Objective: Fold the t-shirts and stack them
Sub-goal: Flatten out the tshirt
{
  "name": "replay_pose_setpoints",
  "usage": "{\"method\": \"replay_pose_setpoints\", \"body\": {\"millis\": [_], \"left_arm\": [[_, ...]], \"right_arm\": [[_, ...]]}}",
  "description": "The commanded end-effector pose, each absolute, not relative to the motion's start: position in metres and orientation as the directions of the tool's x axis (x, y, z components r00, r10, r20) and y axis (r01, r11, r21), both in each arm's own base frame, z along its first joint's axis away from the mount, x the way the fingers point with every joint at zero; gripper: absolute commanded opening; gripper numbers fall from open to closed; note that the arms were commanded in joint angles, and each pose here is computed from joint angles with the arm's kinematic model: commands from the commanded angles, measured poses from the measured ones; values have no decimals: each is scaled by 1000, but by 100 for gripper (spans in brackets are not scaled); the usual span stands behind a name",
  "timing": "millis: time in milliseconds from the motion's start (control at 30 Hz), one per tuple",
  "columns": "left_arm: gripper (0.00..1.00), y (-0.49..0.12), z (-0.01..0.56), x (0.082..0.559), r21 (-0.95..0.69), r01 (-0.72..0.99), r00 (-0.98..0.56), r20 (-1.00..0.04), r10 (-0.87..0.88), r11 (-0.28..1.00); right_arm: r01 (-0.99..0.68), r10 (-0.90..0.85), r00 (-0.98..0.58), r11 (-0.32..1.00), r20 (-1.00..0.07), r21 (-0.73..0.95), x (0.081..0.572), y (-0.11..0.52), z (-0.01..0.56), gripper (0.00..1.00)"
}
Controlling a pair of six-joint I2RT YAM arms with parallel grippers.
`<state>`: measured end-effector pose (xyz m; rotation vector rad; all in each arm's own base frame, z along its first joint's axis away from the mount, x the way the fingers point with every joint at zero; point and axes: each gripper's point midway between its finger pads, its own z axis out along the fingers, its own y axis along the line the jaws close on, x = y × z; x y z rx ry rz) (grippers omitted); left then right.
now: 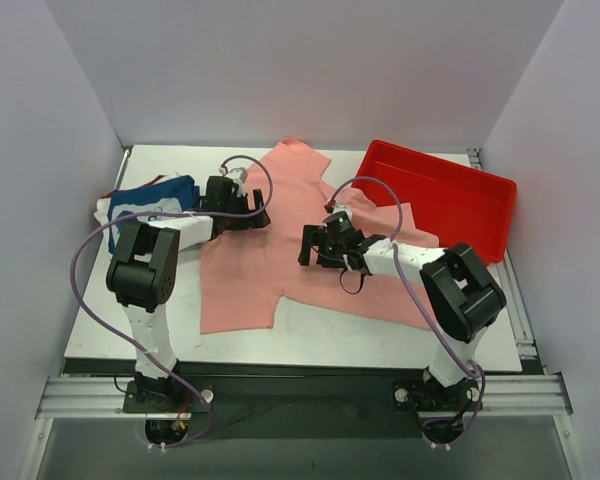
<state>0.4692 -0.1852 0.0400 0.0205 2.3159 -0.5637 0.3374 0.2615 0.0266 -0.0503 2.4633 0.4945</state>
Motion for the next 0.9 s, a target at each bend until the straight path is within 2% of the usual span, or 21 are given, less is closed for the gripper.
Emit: {"method": "replay_pose_setpoints", "body": {"millis": [0, 67, 100, 133, 167, 233, 267, 367, 400, 467, 500, 533, 600, 667, 733, 833, 867], "left_arm": [[97, -175, 61, 473, -318, 152, -696, -707, -127, 936], [97, -170, 71, 465, -281, 139, -674, -729, -117, 950], [97, -166, 95, 463, -257, 130, -624, -772, -123, 958], [97, -163, 91, 450, -224, 113, -618, -779, -108, 968], [97, -162, 117, 442, -216, 115, -565, -817, -115, 970], [97, -150, 131, 427, -163, 57, -510, -853, -111, 985], [97, -153, 119, 402, -124, 59, -523, -849, -75, 990], [97, -139, 163, 363, -92, -8, -384, -919, -88, 996], [97, -125, 143, 343, -61, -41, -403, -912, -73, 997], [97, -112, 154, 322, -135, -72, -357, -922, -152, 988], [97, -99, 133, 305, -125, -104, -382, -911, -156, 987], [97, -93, 134, 299, -171, -138, -358, -910, -210, 976], [97, -66, 125, 272, -162, -205, -356, -906, -228, 965], [96, -49, 133, 256, -268, -285, -277, -896, -346, 921], [91, -51, 135, 250, -309, -246, -263, -891, -371, 918], [93, -44, 141, 242, -317, -294, -276, -875, -397, 902], [95, -39, 130, 237, -247, -324, -342, -869, -356, 913]], "right_arm": [[-172, 50, -816, 930, -577, 324, 344, 259, 34, 96], [-190, 49, -805, 923, -591, 336, 349, 262, 43, 96], [-207, 51, -797, 913, -601, 351, 351, 266, 52, 97], [-222, 49, -787, 908, -615, 356, 354, 268, 60, 97], [-231, 50, -782, 902, -622, 364, 355, 269, 66, 98], [-260, 52, -763, 888, -644, 379, 357, 271, 83, 99], [-264, 57, -759, 884, -649, 386, 357, 271, 89, 99], [-280, 80, -738, 867, -670, 412, 360, 267, 110, 100], [-277, 100, -726, 863, -680, 423, 363, 262, 120, 100], [-281, 113, -727, 852, -678, 443, 361, 258, 125, 100], [-285, 122, -718, 847, -685, 449, 360, 256, 131, 100], [-276, 137, -715, 845, -686, 457, 361, 250, 134, 100], [-277, 148, -710, 840, -688, 467, 356, 246, 137, 100], [-274, 165, -697, 839, -698, 471, 356, 240, 142, 100], [-254, 179, -704, 841, -687, 479, 353, 234, 137, 100], [-243, 203, -707, 830, -677, 503, 348, 230, 137, 99], [-245, 207, -706, 826, -678, 508, 346, 229, 139, 99]]}}
